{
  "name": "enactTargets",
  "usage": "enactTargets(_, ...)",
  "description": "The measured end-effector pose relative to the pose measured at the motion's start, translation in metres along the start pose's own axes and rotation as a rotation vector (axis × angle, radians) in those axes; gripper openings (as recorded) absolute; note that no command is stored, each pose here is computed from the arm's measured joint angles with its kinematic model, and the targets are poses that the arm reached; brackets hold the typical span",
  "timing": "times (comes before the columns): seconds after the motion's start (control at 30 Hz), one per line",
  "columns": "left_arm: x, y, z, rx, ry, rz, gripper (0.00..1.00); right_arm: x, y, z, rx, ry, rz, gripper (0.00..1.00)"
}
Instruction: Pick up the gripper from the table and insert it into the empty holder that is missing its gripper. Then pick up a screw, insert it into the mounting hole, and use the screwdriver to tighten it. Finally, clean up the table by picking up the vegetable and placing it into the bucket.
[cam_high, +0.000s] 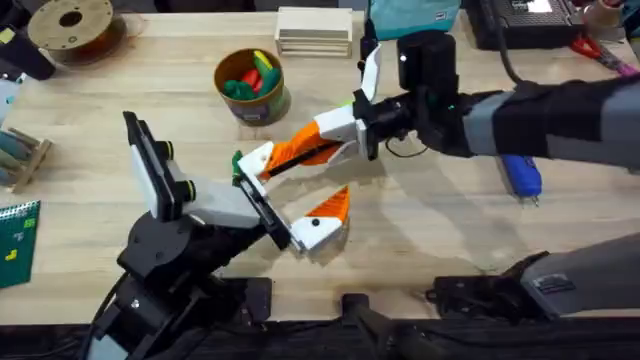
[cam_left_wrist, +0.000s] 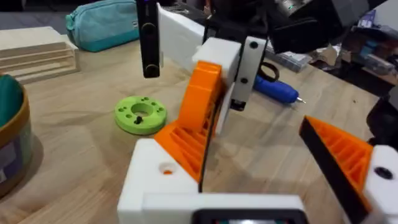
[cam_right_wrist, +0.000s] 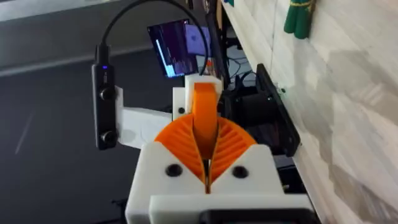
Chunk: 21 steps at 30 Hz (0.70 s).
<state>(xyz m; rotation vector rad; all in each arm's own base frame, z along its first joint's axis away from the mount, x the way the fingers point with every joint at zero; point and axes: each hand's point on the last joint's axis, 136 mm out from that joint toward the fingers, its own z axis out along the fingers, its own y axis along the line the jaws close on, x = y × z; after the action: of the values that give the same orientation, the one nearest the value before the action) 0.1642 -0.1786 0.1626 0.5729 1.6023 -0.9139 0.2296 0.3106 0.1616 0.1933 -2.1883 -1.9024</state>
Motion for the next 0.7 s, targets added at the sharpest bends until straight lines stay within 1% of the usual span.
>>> enactTargets(0.23, -0.001, 0.007, 0.000, -0.038, -0.008, -0.005, 0.987, -0.010, 0.000, 0.013, -0.014, 0.065, 0.004, 0.021)
enactTargets(0.47, -0.002, 0.013, -0.001, -0.069, -0.013, -0.013, 0.987, -0.016, -0.002, 0.020, -0.017, 0.086, 0.003, 0.021)
enactTargets(0.7, -0.002, 0.013, -0.001, -0.068, -0.013, -0.032, 0.987, -0.017, -0.005, 0.022, -0.022, 0.102, 0.009, 0.021)
